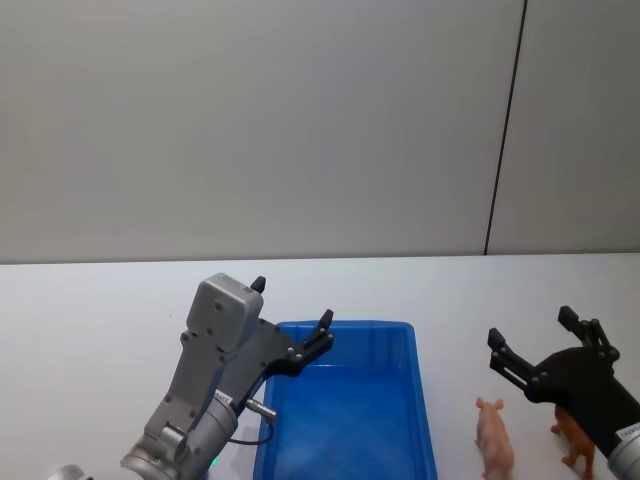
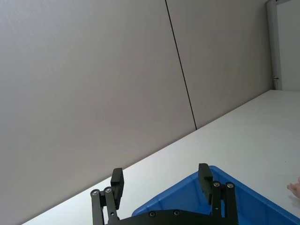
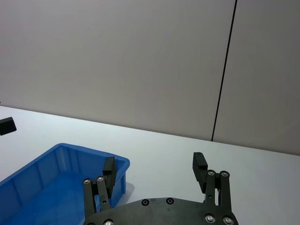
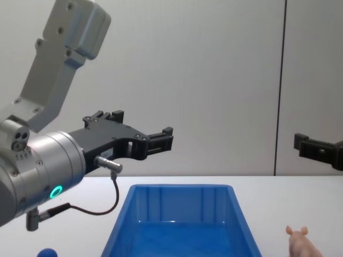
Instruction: Pick up the two dolls from the table and place them into the box.
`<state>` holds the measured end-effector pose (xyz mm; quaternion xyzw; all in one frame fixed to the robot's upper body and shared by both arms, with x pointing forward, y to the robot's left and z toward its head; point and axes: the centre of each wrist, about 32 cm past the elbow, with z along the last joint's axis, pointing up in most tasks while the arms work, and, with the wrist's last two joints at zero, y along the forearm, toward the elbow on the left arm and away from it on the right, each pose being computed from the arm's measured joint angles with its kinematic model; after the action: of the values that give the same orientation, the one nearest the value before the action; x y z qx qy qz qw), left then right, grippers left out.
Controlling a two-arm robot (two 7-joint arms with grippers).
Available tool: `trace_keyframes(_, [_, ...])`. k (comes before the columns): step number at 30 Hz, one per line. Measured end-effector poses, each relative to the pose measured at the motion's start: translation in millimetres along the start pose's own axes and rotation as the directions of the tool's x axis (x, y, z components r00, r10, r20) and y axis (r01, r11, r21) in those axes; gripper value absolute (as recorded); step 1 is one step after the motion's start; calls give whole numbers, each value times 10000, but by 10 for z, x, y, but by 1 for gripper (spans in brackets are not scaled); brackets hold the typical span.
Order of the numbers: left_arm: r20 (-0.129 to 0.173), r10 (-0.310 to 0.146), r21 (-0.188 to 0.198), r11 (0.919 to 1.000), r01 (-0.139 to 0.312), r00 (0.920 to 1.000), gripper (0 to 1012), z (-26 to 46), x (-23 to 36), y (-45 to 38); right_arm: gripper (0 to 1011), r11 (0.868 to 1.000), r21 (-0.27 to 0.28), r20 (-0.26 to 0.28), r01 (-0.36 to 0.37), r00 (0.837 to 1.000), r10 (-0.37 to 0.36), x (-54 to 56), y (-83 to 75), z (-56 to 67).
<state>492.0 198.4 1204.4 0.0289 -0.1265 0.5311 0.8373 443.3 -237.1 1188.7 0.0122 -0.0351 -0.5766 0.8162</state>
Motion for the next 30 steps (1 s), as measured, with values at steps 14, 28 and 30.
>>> trace_keyframes(14, [-1, 0, 1, 10000, 0, 10000, 1003, 0, 0, 0, 1001, 10000, 0, 0, 0, 10000, 0, 0, 0, 0])
trace_keyframes(28, [0, 0, 1, 10000, 0, 10000, 1003, 0, 0, 0, 1001, 9991, -431, -67, -59, 10000, 57, 139, -36, -47])
trace_keyframes(30, [0, 0, 1, 10000, 0, 10000, 1003, 0, 0, 0, 1001, 9985, -554, -69, -46, 10000, 42, 174, -52, -61])
